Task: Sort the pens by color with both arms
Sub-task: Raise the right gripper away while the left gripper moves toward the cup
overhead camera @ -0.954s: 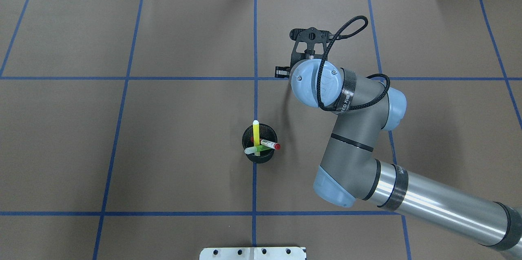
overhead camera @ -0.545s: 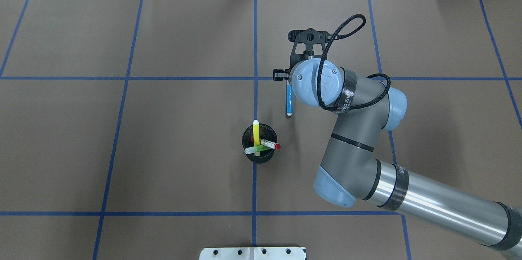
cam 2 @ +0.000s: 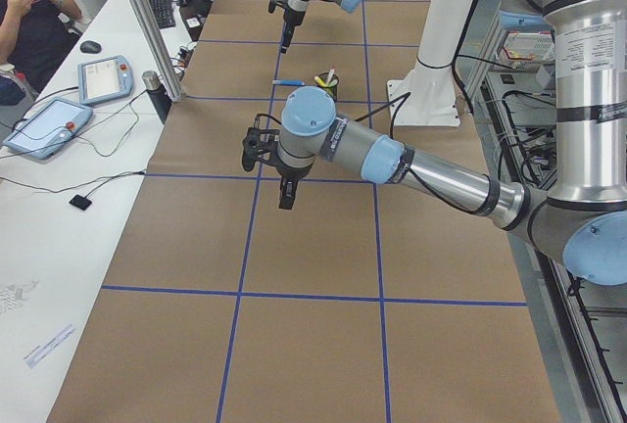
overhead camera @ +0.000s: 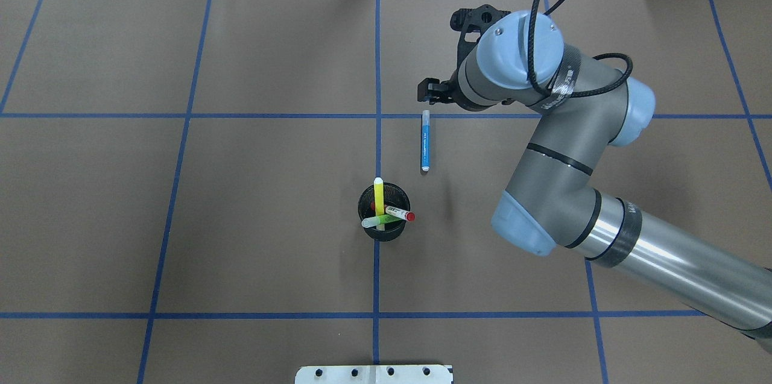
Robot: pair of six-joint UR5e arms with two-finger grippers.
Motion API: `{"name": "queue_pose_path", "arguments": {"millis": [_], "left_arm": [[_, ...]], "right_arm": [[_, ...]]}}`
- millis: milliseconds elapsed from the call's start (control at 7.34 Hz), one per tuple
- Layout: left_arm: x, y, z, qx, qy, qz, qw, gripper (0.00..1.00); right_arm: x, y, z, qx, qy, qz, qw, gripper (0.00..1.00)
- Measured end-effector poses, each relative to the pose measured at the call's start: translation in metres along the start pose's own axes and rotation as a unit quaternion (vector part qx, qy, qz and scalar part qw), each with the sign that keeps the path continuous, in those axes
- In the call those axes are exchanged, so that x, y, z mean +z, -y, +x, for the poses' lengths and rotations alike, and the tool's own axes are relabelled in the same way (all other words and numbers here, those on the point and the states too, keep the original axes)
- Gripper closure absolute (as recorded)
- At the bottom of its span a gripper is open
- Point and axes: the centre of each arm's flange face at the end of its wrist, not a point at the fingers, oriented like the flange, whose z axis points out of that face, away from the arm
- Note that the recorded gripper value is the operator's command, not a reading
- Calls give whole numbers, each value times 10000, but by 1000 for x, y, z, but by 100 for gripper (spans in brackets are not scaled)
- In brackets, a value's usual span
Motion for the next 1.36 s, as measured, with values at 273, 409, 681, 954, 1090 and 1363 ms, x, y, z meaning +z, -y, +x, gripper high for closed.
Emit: {"name": "queue_pose_path", "arguments": {"millis": [273,409,681,954,1090,1363], "left_arm": [[10,23,55,-604,-58,-235,9979,1],[17,30,90,-921,-76,-372,9950,0],[23,43,158,-1463,-50,-611,9873,0],[40,52,256,-2040,-147,-819,9754,0],[56,47,303,-2205,-151,-959,9705,0],[95,40,369,-2228,-111,-1316,9659,0]], "right_arm": [[-16,20,23,-26,34,-472,9989,2],[-22,27,31,18,126,-676,9976,2],[-29,35,40,19,254,-866,9959,2],[-32,40,44,-38,297,-890,9956,1],[-35,48,51,-60,309,-881,9956,1],[-38,65,73,-59,305,-899,9955,1]]}}
